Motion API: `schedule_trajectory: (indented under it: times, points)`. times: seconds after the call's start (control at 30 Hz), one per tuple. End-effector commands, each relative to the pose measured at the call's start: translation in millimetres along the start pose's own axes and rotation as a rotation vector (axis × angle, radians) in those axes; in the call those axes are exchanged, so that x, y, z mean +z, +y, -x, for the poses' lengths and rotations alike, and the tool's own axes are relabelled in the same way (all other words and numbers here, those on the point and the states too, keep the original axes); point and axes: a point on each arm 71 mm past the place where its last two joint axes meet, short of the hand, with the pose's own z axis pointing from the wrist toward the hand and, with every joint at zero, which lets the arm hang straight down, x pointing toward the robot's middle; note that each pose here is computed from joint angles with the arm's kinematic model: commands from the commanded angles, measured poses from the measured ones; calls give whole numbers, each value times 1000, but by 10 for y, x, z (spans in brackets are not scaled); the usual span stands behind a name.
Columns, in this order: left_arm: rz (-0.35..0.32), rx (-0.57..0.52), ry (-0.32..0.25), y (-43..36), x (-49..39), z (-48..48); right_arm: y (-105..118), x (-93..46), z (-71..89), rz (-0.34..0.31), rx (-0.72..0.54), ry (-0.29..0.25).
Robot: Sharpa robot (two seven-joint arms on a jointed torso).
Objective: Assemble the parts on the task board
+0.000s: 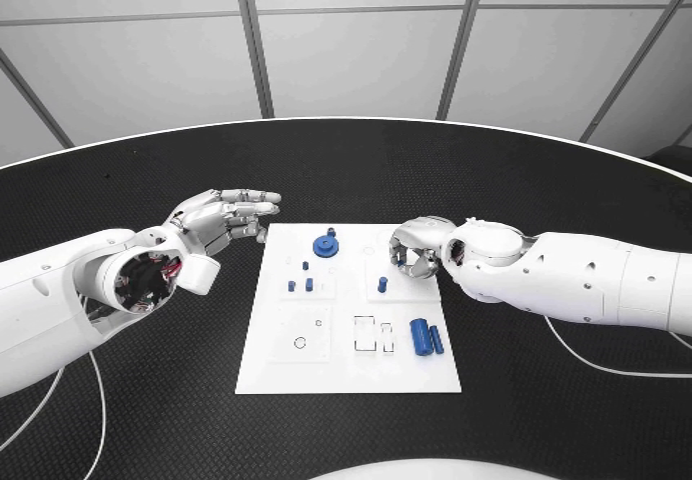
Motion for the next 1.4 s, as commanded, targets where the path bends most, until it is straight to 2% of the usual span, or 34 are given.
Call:
schedule_trajectory:
  times: [0.03, 0.37, 0.97, 1.4]
  points:
    - [1, 0, 0, 1, -1, -1, 6, 5, -1, -1, 1, -2]
    - [6, 0, 2, 4, -3, -2, -3, 4, -4, -13, -22, -15]
    - [19, -1, 8, 13, -5, -4, 26, -63, 39, -8, -11, -75]
    - [29, -1, 10, 19, -8, 3, 46, -257, 72, -2, 12, -103]
